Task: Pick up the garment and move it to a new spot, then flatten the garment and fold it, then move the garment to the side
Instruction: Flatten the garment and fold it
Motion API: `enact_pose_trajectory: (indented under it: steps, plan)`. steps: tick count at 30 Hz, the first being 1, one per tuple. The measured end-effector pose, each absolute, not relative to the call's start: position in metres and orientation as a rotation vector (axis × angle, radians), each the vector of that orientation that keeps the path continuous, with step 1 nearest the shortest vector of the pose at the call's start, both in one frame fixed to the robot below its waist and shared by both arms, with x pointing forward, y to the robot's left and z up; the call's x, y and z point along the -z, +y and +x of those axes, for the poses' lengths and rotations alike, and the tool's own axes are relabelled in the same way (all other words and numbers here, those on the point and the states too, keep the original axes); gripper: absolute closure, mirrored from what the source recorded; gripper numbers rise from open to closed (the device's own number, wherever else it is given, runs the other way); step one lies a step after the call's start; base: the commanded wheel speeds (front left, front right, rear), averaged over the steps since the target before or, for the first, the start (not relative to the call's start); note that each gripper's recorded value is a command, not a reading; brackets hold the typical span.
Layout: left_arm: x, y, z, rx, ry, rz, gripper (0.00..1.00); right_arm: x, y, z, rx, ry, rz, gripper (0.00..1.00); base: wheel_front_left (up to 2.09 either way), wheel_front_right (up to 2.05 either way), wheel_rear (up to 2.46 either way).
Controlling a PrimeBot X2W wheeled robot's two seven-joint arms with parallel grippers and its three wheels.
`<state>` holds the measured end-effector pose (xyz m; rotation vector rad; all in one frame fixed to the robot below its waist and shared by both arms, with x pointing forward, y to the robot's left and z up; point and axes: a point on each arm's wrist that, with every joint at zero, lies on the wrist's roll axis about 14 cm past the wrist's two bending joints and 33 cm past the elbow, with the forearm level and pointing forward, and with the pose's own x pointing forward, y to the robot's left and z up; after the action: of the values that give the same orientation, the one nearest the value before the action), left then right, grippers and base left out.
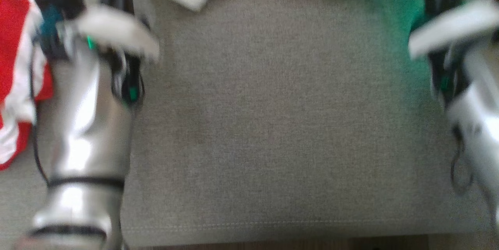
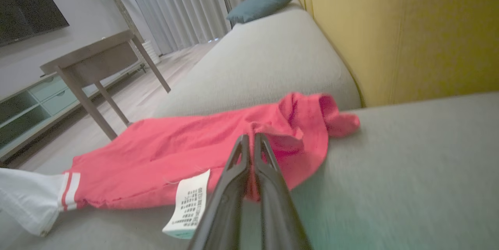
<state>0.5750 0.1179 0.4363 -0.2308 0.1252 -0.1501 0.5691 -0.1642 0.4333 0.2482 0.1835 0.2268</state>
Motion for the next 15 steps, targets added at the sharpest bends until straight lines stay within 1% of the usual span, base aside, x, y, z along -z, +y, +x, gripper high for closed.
enact_pose_trajectory:
  steps: [5, 8, 15]
  plan:
    - [-0.427, 0.132, 0.516, 0.157, 0.147, -0.19, 1.0, -0.408, -0.17, 0.502, -0.215, 0.266, 0.287, 1.0, 0.0, 0.0, 0.0]
    - [-0.431, 0.142, 0.485, 0.157, 0.14, -0.163, 1.0, -0.41, -0.174, 0.473, -0.21, 0.279, 0.302, 1.0, 0.0, 0.0, 0.0]
    - [-0.435, 0.152, 0.404, 0.13, 0.244, -0.158, 1.0, -0.406, -0.181, 0.402, -0.196, 0.382, 0.323, 1.0, 0.0, 0.0, 0.0]
